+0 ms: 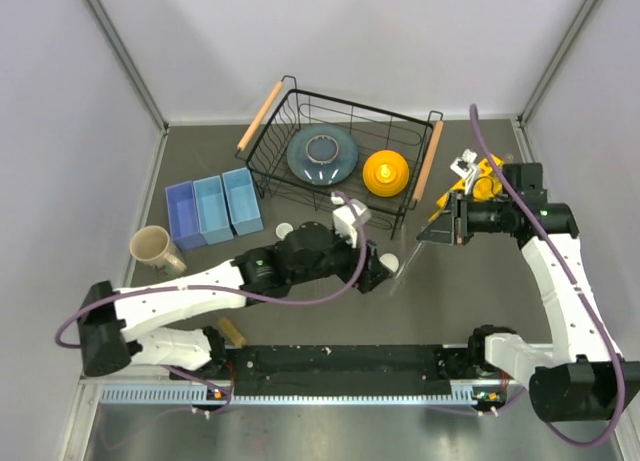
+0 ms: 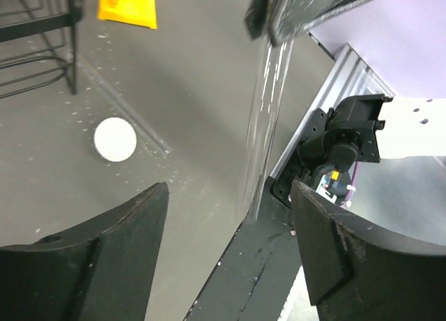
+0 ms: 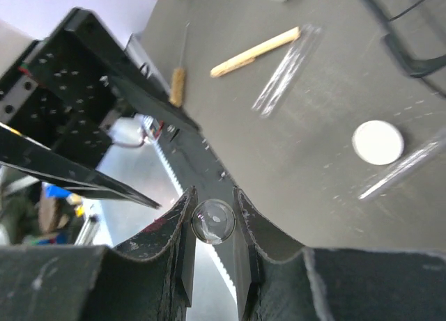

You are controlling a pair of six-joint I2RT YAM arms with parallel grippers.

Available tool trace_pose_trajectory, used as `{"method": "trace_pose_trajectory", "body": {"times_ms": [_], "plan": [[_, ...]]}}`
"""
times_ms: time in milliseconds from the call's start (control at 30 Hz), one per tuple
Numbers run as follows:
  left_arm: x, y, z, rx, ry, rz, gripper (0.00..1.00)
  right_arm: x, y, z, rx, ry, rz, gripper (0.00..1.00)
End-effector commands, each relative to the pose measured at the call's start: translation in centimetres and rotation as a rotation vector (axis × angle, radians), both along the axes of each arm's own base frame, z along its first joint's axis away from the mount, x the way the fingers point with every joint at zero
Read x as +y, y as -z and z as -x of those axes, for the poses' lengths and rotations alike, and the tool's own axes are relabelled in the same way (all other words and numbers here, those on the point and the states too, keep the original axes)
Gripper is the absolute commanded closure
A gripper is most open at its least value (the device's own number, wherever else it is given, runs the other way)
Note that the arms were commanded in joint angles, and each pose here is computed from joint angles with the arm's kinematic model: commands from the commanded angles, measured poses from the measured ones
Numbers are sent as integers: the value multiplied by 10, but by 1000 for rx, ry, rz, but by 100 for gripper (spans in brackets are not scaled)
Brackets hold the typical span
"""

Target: Organize the chemistry lab equipment

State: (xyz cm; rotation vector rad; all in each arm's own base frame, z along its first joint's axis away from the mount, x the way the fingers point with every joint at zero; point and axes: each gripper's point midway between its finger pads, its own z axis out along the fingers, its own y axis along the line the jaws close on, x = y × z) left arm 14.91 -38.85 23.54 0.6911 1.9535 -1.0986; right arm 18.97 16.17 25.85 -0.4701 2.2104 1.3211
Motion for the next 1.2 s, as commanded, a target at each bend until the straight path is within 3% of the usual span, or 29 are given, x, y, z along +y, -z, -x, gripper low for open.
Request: {"method": "trace_pose_trajectory", "body": {"times_ms": [0, 267, 467, 867, 1167], "plan": [[45, -29, -11, -64, -136, 53, 20, -30, -19, -20, -182, 131, 107, 88], [129, 17, -12, -59, -314, -82, 15, -118, -16, -66, -317, 416, 451, 87], [149, 43, -3, 15, -368, -39, 15, -165, -48, -113, -446, 539, 615, 86], [166, 80, 7, 83, -414, 23, 11, -204, -57, -204, -529, 661, 670, 85], [167, 106, 6, 111, -436, 19, 4, -221, -44, -235, -522, 693, 705, 85]]}}
